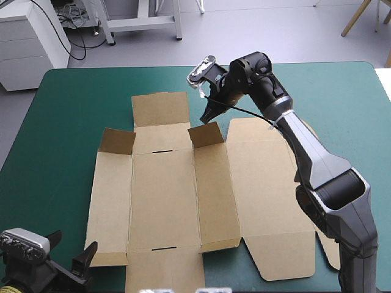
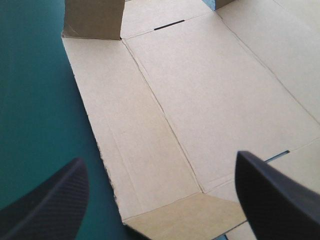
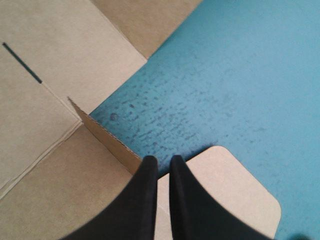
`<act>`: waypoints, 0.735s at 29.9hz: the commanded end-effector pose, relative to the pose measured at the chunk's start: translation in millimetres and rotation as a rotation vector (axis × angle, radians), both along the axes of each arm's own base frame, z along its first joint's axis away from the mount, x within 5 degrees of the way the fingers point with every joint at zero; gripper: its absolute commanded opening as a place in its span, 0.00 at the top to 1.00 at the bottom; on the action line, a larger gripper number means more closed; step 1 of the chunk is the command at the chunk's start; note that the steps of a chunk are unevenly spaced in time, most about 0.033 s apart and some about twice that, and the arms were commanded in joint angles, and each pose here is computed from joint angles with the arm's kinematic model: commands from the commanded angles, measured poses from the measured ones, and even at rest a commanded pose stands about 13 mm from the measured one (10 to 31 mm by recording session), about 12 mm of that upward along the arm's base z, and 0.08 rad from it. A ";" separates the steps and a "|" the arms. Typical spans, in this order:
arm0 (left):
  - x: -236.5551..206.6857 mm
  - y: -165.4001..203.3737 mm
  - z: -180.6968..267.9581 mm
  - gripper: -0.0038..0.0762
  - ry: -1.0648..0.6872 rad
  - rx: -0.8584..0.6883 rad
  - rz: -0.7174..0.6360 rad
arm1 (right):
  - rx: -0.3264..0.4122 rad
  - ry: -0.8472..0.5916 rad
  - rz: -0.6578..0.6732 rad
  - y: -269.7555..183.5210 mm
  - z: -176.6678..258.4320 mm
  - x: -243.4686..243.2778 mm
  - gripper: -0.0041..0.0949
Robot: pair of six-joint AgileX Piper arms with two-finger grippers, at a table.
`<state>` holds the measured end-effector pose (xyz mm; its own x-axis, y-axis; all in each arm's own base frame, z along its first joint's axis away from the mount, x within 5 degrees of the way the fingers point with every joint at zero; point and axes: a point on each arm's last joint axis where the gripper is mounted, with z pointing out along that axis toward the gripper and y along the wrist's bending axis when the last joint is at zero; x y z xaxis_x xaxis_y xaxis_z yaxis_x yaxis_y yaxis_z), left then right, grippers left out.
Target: Fold the box
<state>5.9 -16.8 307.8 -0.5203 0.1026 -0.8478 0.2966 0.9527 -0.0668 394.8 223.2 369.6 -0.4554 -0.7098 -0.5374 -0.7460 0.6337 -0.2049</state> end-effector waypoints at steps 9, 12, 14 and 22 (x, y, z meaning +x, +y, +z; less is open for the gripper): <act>30.9 1.8 16.6 0.16 -0.060 -0.028 0.084 | 0.090 -0.051 -0.281 -46.3 43.8 -31.5 0.98; 48.1 0.0 19.3 0.16 -0.017 -0.014 0.091 | 0.108 -0.058 -0.309 -61.3 42.2 -47.1 0.98; 60.9 -0.4 24.3 0.17 0.003 0.008 0.099 | 0.128 -0.081 -0.320 -72.4 40.4 -60.9 0.98; 109.6 2.5 51.8 0.23 0.013 0.153 0.136 | 0.217 -0.144 -0.367 -112.5 25.8 -129.4 0.98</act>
